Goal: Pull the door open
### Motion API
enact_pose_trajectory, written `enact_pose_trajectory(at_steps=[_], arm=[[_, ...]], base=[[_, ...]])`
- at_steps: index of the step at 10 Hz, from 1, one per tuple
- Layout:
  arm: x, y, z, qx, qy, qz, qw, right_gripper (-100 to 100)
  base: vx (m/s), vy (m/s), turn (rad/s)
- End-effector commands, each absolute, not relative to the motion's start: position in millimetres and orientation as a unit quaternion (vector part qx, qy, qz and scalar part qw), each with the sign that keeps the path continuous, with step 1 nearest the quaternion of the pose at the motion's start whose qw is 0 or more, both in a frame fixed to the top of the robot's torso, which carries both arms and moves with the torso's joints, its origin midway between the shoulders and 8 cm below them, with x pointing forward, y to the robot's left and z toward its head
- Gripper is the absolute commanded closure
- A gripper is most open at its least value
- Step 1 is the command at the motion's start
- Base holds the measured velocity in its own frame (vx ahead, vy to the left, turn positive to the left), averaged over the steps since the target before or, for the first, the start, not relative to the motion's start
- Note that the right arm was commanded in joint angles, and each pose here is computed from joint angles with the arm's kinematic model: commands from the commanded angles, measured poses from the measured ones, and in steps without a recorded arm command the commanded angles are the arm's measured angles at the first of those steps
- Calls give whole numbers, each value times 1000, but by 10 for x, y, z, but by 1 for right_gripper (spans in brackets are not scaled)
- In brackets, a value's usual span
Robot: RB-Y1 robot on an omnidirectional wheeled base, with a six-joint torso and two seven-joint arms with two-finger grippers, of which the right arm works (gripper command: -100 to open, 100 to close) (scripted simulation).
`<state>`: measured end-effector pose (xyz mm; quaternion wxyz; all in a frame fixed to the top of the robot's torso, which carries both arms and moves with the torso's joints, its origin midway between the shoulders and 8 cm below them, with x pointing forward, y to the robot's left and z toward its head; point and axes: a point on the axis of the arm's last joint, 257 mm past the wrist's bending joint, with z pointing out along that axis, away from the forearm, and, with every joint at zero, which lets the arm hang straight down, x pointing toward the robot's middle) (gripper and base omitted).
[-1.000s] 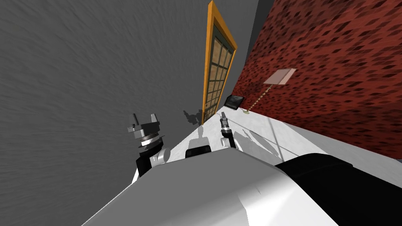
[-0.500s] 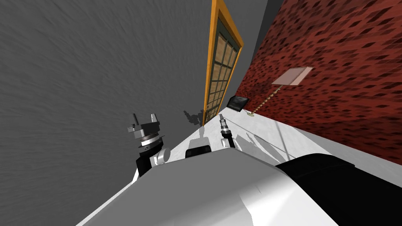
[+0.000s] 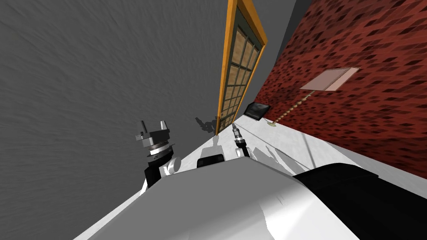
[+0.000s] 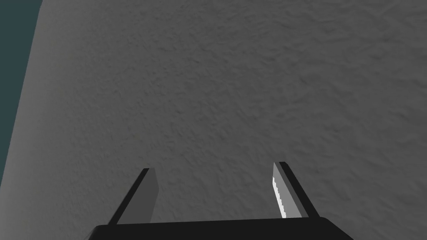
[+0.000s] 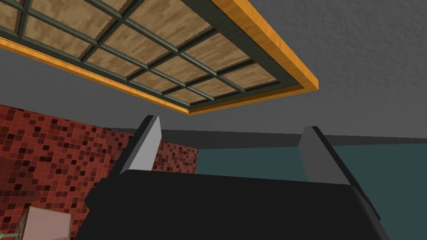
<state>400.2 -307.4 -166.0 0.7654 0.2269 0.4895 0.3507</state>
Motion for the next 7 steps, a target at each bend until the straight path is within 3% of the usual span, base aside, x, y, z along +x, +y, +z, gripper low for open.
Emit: enact_pose_trajectory(at_steps=[1,7], arm=[[4005,-3080,-1765,217,501,334,768,-100],[4007,-3144,-2192,174,549,269,772,-100]], base=[[86,-53,86],[89,-88,109]])
